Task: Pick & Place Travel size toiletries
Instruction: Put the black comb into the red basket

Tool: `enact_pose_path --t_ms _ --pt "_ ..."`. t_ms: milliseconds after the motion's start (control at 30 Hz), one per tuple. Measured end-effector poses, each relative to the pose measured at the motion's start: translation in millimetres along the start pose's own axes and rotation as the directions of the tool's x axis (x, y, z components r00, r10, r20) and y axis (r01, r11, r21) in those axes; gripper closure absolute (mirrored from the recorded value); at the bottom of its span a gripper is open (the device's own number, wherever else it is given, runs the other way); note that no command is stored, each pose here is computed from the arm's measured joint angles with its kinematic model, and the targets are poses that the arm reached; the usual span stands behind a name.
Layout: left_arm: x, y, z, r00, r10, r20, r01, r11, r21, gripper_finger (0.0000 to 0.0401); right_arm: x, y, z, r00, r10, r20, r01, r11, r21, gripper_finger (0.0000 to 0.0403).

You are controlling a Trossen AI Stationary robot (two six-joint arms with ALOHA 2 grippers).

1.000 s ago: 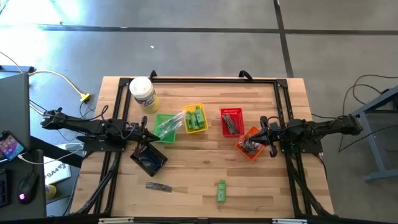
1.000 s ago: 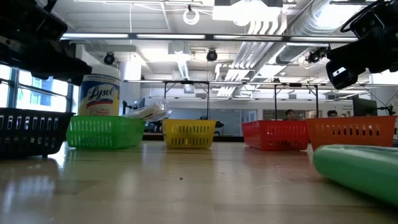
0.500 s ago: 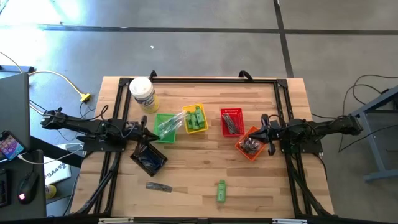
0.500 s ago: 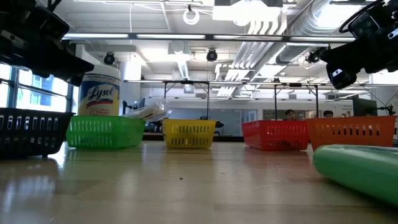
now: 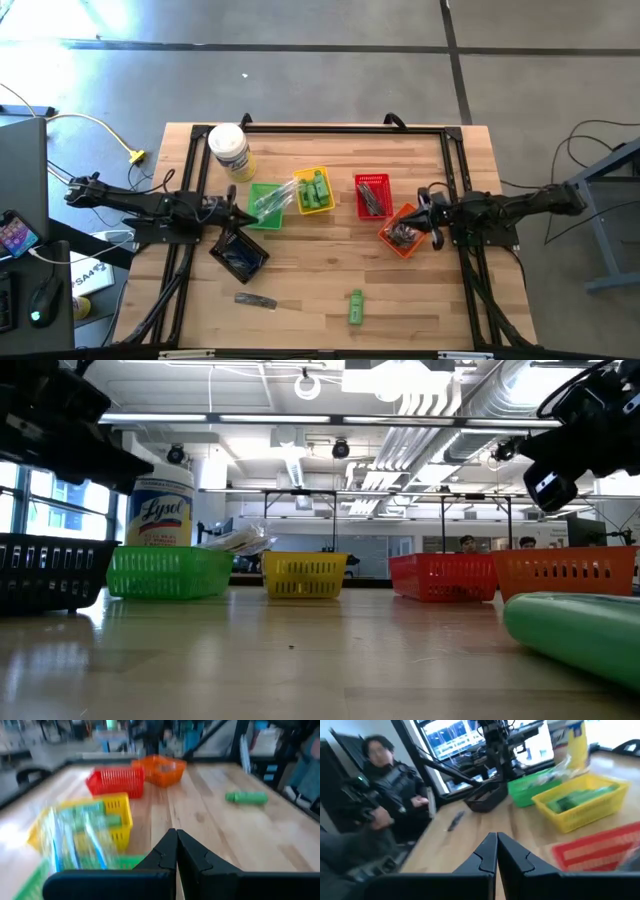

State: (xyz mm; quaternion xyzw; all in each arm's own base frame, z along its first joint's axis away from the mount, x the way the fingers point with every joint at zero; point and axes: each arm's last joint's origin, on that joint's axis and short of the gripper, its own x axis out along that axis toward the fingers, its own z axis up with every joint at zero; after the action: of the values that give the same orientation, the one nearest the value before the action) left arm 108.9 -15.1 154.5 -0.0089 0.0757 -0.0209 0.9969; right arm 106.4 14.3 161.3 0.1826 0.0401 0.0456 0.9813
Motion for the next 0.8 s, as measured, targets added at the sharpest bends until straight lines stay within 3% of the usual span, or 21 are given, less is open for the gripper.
enact_pose_path --t_ms 133,367,800 --pt "-0.5 -0.2 8.5 0.996 0.0 0.088 -0.002 1.0 0.02 0.0401 4.2 -2.2 -3.6 0.998 -0.049 -0.035 0.052 0.995 0.088 0.0399" --pt "-0.2 0.1 6.5 0.998 0.01 0.067 -0.007 0.999 -0.044 0.0401 11.9 -6.8 -11.3 0.984 -0.145 -0.101 0.153 0.985 0.077 0.04" --pt "-1.2 0.8 10.4 0.998 0.035 0.052 -0.03 0.994 -0.103 0.0401 18.9 -6.0 -11.5 0.986 -0.128 -0.102 0.134 0.99 0.048 0.04"
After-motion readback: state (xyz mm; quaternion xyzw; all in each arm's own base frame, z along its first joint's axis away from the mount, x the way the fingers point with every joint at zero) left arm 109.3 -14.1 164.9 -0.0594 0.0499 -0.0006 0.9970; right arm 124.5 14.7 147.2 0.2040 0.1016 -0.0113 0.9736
